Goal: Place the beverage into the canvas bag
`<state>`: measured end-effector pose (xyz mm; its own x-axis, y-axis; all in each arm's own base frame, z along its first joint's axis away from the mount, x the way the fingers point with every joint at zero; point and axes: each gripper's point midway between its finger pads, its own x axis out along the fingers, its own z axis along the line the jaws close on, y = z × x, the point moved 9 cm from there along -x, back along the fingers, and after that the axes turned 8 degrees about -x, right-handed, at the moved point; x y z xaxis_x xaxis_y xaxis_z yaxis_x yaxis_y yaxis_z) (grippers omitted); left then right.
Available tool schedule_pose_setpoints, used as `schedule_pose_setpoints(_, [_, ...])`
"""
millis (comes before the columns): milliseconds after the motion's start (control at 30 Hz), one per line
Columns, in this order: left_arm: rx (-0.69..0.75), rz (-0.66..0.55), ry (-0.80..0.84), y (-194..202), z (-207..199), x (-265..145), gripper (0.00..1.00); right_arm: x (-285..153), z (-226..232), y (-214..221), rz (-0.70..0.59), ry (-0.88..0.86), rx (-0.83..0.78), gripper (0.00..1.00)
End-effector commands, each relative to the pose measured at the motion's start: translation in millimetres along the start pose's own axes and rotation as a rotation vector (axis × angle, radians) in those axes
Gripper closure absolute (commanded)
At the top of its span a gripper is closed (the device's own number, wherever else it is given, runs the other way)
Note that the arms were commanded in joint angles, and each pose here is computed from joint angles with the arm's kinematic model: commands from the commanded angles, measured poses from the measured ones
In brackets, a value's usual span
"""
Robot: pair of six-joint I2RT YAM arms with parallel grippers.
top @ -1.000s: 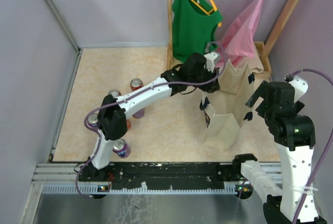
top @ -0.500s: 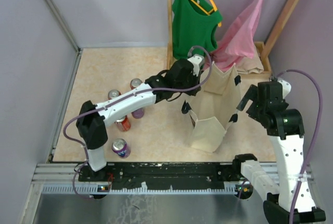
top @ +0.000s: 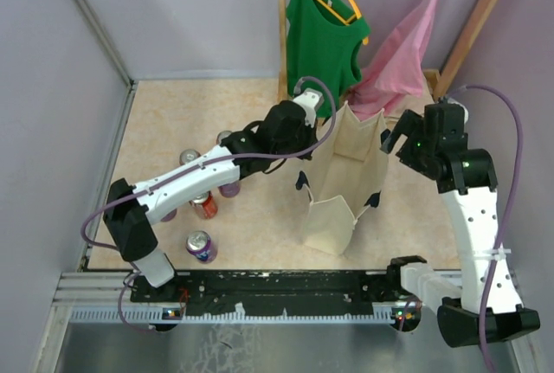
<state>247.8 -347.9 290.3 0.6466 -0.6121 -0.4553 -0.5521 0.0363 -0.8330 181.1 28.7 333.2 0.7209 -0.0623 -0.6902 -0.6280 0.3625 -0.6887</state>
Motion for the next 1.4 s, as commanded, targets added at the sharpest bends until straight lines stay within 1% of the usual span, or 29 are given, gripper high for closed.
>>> schedule_pose_setpoints(0, [0.010,-0.026,-0.020,0.4,4.2,-14.5,0.86,-29.4,8.9,-15.6,-0.103,-0.112,0.057,0.15])
schedule_pose_setpoints(167, [0.003,-0.001,-0.024,10.1,8.4,-14.4,0.87,-21.2,9.7,-0.8,-0.034,-0.138,0.070,0.17])
schedule_pose_setpoints(367, [0.001,-0.012,-0.004,3.0,2.3,-8.0,0.87,-5.4,8.9,16.3,0.027,-0.135,0.051,0.21])
schedule_pose_setpoints(500, [-0.005,-0.010,0.021,-0.7,-2.8,-4.0,0.88,9.3,11.3,25.7,0.060,-0.106,0.010,0.23])
schedule_pose_setpoints(600, [-0.004,0.000,0.043,-0.5,-6.3,-0.6,0.88,17.3,15.8,27.6,0.070,-0.105,-0.016,0.28])
schedule_pose_setpoints(700, [-0.010,0.025,0.078,2.5,-10.3,3.9,0.89,22.7,18.8,26.2,0.071,-0.105,-0.037,0.35])
schedule_pose_setpoints(767, [-0.019,0.052,0.110,6.0,-13.7,7.8,0.90,25.4,20.0,24.8,0.071,-0.105,-0.049,0.44])
schedule_pose_setpoints(833, [-0.025,0.074,0.138,8.9,-16.9,11.8,0.91,27.9,20.8,23.7,0.072,-0.105,-0.057,0.51])
schedule_pose_setpoints(867, [-0.026,0.082,0.151,9.6,-18.3,13.3,0.93,28.9,21.6,23.3,0.072,-0.108,-0.058,0.57])
schedule_pose_setpoints(900, [-0.027,0.094,0.158,11.7,-18.9,15.1,0.99,29.5,21.9,23.4,0.072,-0.110,-0.058,0.64])
schedule_pose_setpoints(933, [-0.027,0.103,0.163,12.8,-19.7,16.0,1.00,30.3,22.7,23.6,0.075,-0.115,-0.059,0.70])
schedule_pose_setpoints(1000, [-0.029,0.114,0.164,14.0,-19.5,15.9,1.00,31.1,23.5,24.1,0.078,-0.121,-0.058,0.85])
schedule_pose_setpoints(1067, [-0.027,0.112,0.144,13.2,-17.4,13.0,1.00,30.6,23.6,24.1,0.079,-0.124,-0.057,0.98])
schedule_pose_setpoints(1100, [-0.020,0.104,0.127,12.0,-15.4,10.7,1.00,29.9,23.5,23.7,0.078,-0.121,-0.059,1.00])
schedule_pose_setpoints(1200, [0.019,0.069,0.052,8.5,-4.4,-1.4,1.00,27.0,22.2,21.3,0.071,-0.107,-0.070,1.00])
schedule_pose_setpoints(1367, [0.073,-0.010,-0.076,1.8,15.9,-32.1,1.00,28.0,23.2,17.7,0.079,-0.100,-0.098,1.00])
